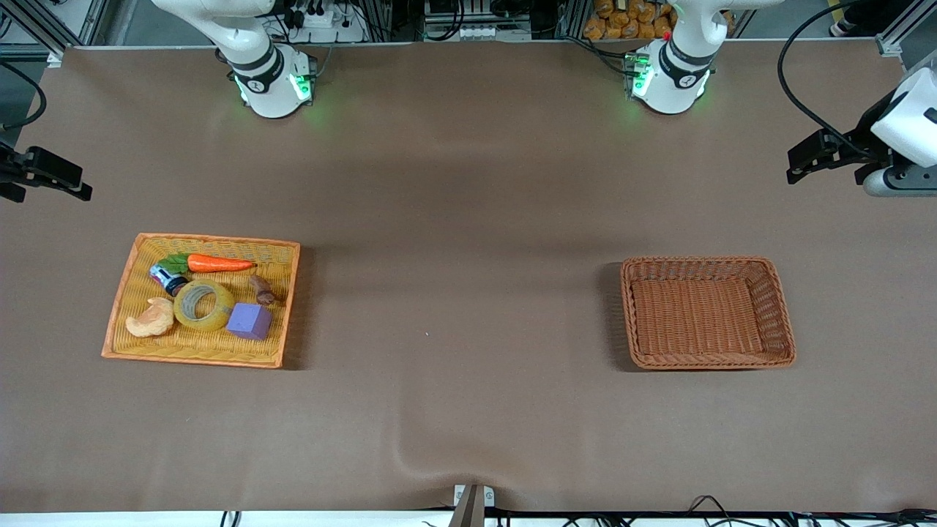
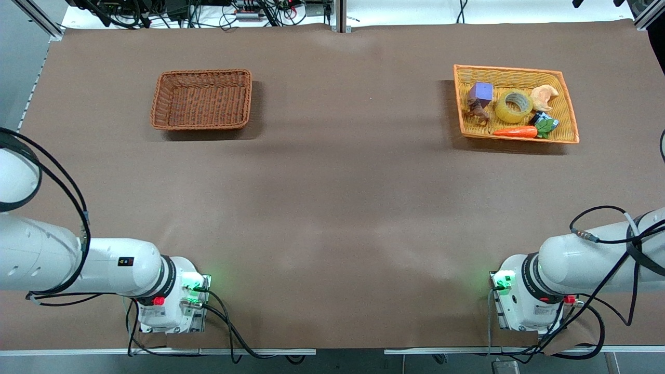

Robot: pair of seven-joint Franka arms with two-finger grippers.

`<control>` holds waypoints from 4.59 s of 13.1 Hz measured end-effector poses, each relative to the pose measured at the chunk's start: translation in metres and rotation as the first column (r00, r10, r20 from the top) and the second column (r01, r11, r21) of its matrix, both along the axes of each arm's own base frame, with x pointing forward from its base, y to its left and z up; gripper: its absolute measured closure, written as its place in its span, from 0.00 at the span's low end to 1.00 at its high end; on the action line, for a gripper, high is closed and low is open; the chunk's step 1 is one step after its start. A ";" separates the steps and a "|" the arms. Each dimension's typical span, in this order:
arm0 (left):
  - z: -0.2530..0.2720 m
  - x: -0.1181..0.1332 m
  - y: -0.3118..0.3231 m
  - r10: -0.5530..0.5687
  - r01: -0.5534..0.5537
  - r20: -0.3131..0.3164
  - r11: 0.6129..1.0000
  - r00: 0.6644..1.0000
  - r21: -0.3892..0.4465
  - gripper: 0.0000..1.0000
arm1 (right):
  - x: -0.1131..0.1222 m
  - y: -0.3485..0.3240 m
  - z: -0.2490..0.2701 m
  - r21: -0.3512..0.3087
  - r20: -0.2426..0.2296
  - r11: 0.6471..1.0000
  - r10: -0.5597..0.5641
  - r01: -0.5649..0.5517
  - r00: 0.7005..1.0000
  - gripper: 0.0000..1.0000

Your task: Transfer tape with both arms

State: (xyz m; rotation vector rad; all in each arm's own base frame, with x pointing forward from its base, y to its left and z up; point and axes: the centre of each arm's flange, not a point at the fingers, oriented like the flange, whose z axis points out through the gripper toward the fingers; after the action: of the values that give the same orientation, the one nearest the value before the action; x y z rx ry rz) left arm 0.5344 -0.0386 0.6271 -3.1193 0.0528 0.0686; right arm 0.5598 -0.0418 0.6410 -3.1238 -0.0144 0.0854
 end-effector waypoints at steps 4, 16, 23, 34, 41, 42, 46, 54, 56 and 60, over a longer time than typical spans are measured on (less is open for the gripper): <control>0.000 0.000 0.001 0.001 -0.001 0.001 1.000 1.000 0.000 0.00 | 0.000 0.003 0.000 0.000 0.000 1.000 0.006 -0.006 1.000 0.00; -0.023 0.017 -0.001 0.000 0.001 -0.170 1.000 0.985 0.006 0.00 | 0.000 0.004 0.000 0.001 0.000 1.000 0.006 -0.006 1.000 0.00; -0.046 0.032 -0.009 -0.015 0.016 -0.226 1.000 0.974 0.005 0.00 | 0.018 0.013 -0.029 0.002 0.021 1.000 0.022 -0.022 1.000 0.00; -0.055 0.049 -0.025 -0.041 0.052 -0.222 0.998 0.974 0.044 0.00 | 0.033 -0.010 -0.375 0.002 -0.005 0.984 0.176 -0.176 0.984 0.00; -0.077 0.101 -0.038 0.008 -0.005 -0.123 1.000 0.992 0.018 0.00 | 0.023 -0.003 -0.421 0.012 -0.026 0.974 0.227 -0.227 0.974 0.00; -0.074 0.104 -0.041 0.043 -0.043 -0.101 0.999 0.994 0.004 0.00 | 0.022 -0.003 -0.425 0.011 -0.025 0.974 0.227 -0.226 0.974 0.03; -0.067 0.120 -0.053 0.237 -0.236 -0.006 0.966 0.972 -0.107 0.00 | 0.020 -0.006 -0.440 0.011 -0.029 0.975 0.221 -0.221 0.975 0.35; -0.105 0.161 -0.113 0.480 -0.444 0.107 0.862 0.871 -0.246 0.00 | 0.043 0.033 -0.286 0.035 -0.077 0.964 0.264 -0.262 0.961 0.78; -0.116 0.168 -0.137 0.550 -0.500 0.122 0.816 0.826 -0.291 0.00 | 0.050 0.085 -0.225 0.027 -0.082 0.978 0.208 -0.206 0.975 0.78; -0.142 0.179 -0.175 0.639 -0.560 0.134 0.741 0.757 -0.370 0.00 | 0.040 0.289 -0.186 0.119 -0.047 0.992 -0.028 0.033 0.998 0.78</control>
State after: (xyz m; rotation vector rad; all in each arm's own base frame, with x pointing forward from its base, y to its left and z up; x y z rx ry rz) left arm 0.7137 -0.2141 0.4852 -3.2536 -1.0680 -0.3697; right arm 0.5996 0.2477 0.4553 -2.9997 0.0278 0.1494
